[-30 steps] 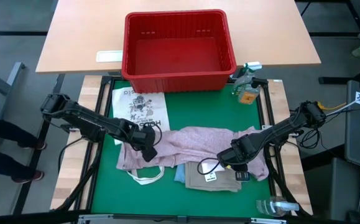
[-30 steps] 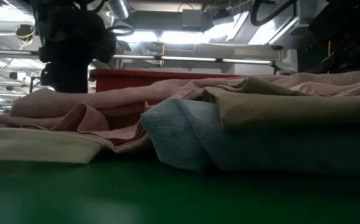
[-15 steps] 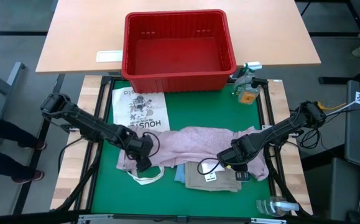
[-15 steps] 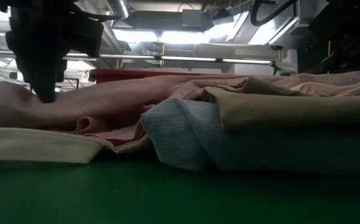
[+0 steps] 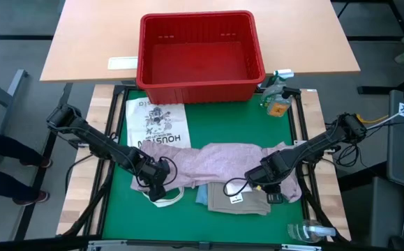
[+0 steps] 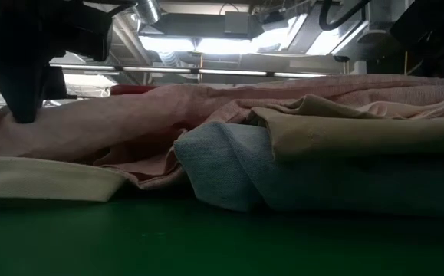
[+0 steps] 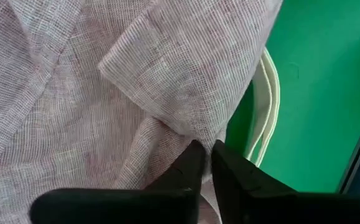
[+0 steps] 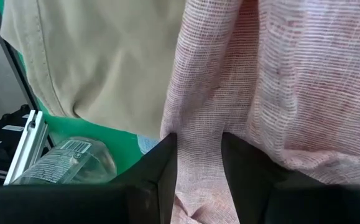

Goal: Fold laundry
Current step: Fold the pink polo

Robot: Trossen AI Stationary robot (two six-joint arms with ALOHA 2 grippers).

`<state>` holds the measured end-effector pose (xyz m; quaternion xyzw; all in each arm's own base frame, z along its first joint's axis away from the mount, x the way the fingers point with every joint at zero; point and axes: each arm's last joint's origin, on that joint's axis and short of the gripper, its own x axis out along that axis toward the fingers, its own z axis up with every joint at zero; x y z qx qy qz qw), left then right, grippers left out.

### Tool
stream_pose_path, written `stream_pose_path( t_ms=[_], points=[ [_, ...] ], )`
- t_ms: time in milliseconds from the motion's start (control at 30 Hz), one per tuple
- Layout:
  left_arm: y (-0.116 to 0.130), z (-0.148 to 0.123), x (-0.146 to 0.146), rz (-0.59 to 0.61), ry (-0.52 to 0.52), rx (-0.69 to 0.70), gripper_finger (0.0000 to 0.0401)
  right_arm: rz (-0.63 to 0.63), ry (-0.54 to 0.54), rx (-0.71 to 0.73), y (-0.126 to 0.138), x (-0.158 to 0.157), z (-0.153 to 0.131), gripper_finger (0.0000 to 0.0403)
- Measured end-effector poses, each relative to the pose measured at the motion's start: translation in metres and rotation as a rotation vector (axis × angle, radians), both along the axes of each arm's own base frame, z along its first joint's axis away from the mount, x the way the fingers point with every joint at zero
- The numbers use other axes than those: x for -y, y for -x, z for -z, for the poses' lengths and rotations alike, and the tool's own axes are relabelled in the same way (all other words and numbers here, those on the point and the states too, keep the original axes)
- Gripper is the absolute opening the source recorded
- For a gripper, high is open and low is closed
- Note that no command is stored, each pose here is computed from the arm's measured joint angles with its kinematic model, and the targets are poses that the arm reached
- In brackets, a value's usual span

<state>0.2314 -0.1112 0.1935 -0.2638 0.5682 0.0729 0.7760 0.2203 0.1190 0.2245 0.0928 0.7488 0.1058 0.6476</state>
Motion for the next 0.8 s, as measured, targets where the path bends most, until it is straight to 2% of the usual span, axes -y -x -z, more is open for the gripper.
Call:
stream_pose_path(
  t_ms=[167, 300, 433, 567, 800],
  points=[
    [-0.002, -0.001, -0.001, -0.046, -0.028, 0.038, 0.0068, 0.001, -0.009, -0.012, 0.001, 0.0, 0.0, 0.0127],
    [-0.005, -0.002, -0.003, -0.058, -0.009, 0.048, 0.0094, 0.001, -0.013, -0.015, 0.001, 0.0, 0.0, 0.0127],
    [-0.007, -0.004, -0.009, -0.081, -0.004, 0.056, 0.0094, 0.001, -0.004, -0.034, 0.002, 0.001, -0.001, 0.0127],
    [-0.011, -0.004, -0.016, -0.119, -0.041, 0.084, 0.009, 0.001, -0.006, -0.029, 0.001, 0.0, -0.005, 0.0127],
    [-0.016, -0.004, -0.023, -0.125, -0.055, 0.11, 0.0087, 0.001, 0.0, -0.035, 0.002, 0.001, -0.006, 0.0127]
  ],
)
